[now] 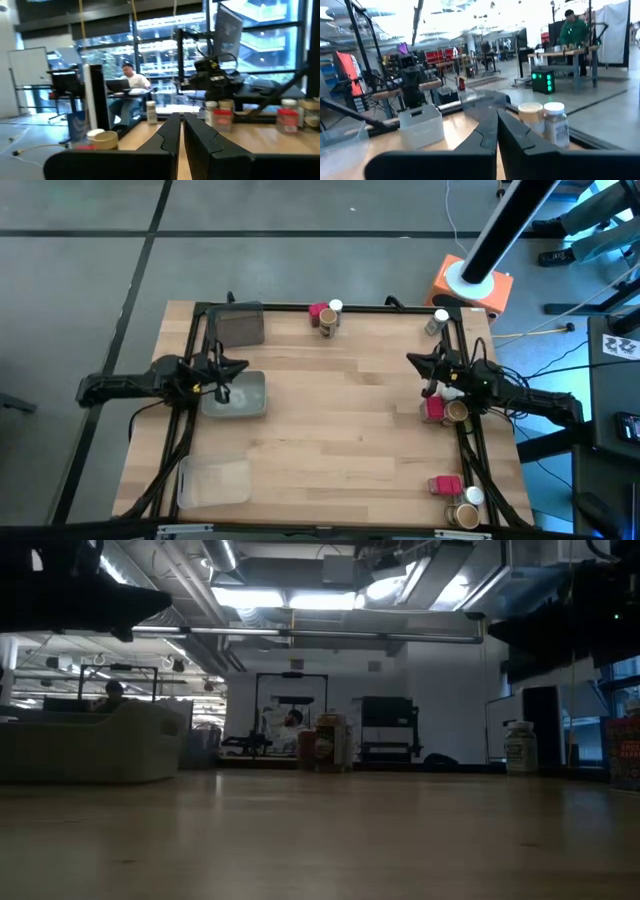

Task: Sort spices by type
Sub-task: Put the top left gold seasoning bottle into the black transparent bin

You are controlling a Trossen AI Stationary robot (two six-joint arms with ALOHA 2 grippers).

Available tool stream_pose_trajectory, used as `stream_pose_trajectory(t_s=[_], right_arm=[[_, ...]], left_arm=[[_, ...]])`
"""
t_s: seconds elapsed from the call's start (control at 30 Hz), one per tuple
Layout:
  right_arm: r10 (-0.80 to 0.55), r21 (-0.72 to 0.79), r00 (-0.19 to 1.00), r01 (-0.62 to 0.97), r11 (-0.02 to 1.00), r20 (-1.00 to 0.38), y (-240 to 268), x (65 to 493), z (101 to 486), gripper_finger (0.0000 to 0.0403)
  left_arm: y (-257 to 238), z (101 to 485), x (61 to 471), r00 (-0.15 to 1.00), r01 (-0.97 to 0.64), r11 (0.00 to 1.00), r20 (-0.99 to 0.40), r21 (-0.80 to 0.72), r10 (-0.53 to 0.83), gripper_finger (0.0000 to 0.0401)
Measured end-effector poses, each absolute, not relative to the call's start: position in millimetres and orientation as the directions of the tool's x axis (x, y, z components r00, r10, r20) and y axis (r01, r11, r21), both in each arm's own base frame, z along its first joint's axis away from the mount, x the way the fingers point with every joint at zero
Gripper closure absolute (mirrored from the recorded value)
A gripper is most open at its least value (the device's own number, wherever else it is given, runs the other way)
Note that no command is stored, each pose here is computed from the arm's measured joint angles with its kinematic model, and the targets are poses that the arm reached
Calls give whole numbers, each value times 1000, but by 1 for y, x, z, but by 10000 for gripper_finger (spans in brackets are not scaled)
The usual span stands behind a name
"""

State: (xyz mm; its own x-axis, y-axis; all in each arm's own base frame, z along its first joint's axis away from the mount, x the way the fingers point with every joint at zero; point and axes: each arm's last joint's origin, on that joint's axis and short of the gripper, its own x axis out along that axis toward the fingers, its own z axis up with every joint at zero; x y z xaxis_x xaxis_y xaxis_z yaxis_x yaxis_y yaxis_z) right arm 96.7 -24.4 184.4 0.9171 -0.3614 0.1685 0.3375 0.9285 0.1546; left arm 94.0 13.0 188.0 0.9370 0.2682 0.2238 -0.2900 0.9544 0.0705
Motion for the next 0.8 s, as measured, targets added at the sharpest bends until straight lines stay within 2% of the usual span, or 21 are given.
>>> stream_pose_trajectory(t_s=[0.23,0.4,0.53,0.7,0.8], right_arm=[[-426,135,900,413,900,87,-29,111,214,393],[-497,51,868,497,866,-11,-37,141,244,393],[-556,-60,829,553,831,-66,-46,173,267,393],[-609,-270,785,565,780,-118,-58,217,285,393],[-639,-343,756,568,748,-144,-71,241,291,393]], left_arm=[[17,188,95,926,-325,945,218,41,309,386],[20,185,97,924,-352,933,187,73,334,386],[22,185,98,921,-364,928,178,82,346,386],[22,185,98,917,-374,922,187,99,352,386],[22,187,97,915,-375,922,200,96,351,386]])
